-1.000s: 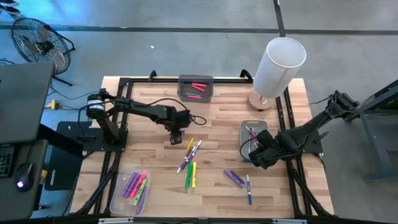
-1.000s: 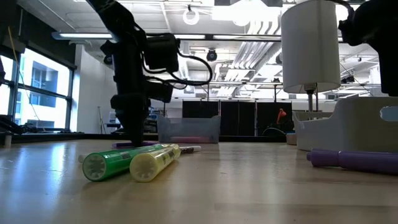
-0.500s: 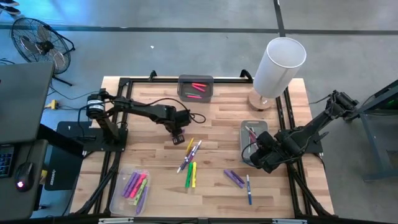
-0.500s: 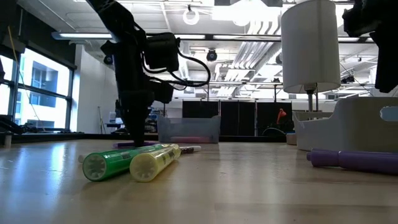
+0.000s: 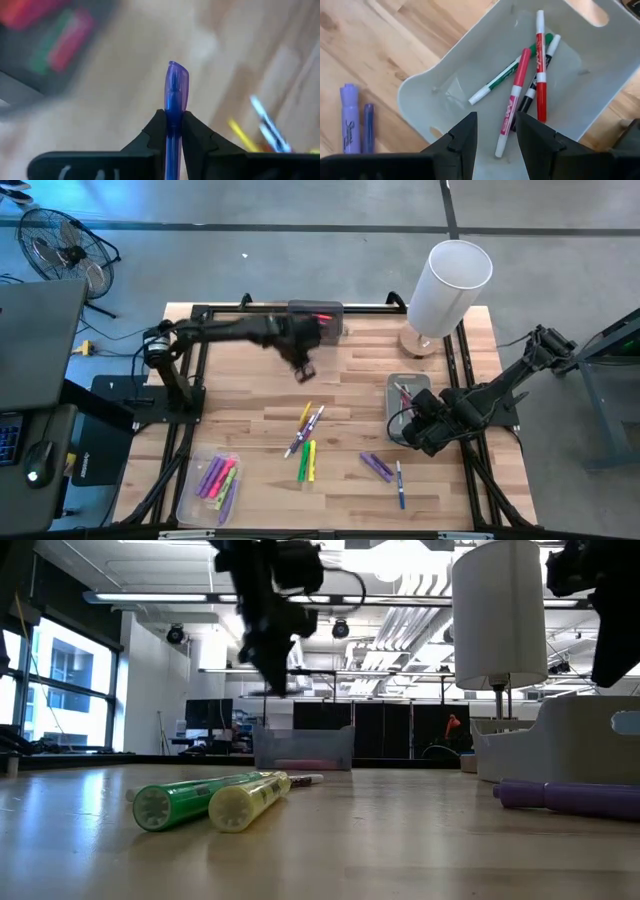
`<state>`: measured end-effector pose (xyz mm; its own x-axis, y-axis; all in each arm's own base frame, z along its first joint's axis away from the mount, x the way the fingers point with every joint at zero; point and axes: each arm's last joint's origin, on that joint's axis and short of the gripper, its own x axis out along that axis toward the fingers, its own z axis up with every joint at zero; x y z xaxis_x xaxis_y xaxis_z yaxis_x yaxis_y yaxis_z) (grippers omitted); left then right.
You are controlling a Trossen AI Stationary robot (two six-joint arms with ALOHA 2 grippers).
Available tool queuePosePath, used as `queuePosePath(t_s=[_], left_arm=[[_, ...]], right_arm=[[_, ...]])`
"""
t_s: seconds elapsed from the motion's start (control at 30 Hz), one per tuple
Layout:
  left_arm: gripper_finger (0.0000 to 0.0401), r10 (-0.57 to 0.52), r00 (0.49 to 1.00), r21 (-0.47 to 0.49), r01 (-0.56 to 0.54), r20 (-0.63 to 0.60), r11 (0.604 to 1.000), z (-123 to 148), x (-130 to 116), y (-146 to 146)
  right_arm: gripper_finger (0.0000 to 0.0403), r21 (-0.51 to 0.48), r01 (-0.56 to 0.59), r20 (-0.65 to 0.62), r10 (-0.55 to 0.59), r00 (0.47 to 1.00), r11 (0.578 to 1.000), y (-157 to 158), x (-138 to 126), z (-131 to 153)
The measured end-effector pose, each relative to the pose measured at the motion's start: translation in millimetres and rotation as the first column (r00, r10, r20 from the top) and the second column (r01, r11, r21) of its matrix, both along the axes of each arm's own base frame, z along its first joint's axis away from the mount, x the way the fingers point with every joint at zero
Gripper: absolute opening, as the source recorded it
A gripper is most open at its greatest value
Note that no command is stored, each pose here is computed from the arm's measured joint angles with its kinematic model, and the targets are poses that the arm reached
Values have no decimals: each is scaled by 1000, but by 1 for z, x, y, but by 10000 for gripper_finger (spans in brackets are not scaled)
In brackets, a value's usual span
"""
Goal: Pick & Place Markers
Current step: Put the top purple pen into the black bin, then put the right blue marker pen into the gray bin
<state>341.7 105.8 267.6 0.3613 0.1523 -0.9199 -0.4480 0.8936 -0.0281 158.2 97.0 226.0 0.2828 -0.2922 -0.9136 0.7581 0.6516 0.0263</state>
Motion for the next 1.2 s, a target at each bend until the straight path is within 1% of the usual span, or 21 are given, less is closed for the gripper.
queuePosePath(t_s=[0.07,0.13,0.2,0.3,0.43,0.47,0.53,0.6,0.7,0.8,0.87,0.97,1.03,1.1,1.17,1.2], left_arm=[[28,0,999,40,-1,36,999,14,2,25],[28,15,999,68,-19,47,997,18,5,53],[28,31,998,71,-35,55,997,16,7,81],[28,34,998,58,-37,46,998,5,11,115],[30,69,998,52,-69,-2,996,-19,19,145],[38,73,997,49,-73,-9,996,-22,21,148],[65,67,998,65,-68,6,996,-24,26,154],[99,52,998,62,-51,-19,997,-27,24,154],[138,30,999,95,-27,-30,995,-27,28,151],[156,32,998,130,-25,-52,991,-27,32,145],[157,34,998,114,-27,-61,993,-23,34,139],[141,31,999,41,-29,-31,999,-2,33,121],[117,12,1000,32,-12,4,999,14,38,103],[81,-24,1000,46,24,-7,999,25,41,77],[30,-63,998,101,62,14,993,36,50,48],[16,-93,996,110,91,14,990,42,50,33]], right_arm=[[124,3,19,6,-19,1000,1000,-4,1,1],[124,4,54,16,-55,998,999,-8,1,3],[124,7,88,26,-88,996,996,-13,1,5],[124,12,139,51,-139,989,990,-21,1,9],[124,30,196,86,-198,976,980,-30,0,14],[124,34,204,91,-206,974,978,-31,0,15],[124,41,218,99,-221,970,975,-34,1,16],[124,44,229,103,-232,967,972,-36,1,16],[124,46,241,106,-245,964,969,-38,2,17],[124,40,244,111,-247,963,969,-39,2,17],[124,30,238,115,-240,964,971,-39,2,17],[124,21,217,108,-218,970,976,-39,2,17],[124,16,202,103,-203,974,979,-39,2,17],[124,11,186,98,-186,978,982,-39,2,17],[124,3,156,91,-156,984,988,-38,2,17],[124,-2,138,90,-137,987,990,-38,2,17]])
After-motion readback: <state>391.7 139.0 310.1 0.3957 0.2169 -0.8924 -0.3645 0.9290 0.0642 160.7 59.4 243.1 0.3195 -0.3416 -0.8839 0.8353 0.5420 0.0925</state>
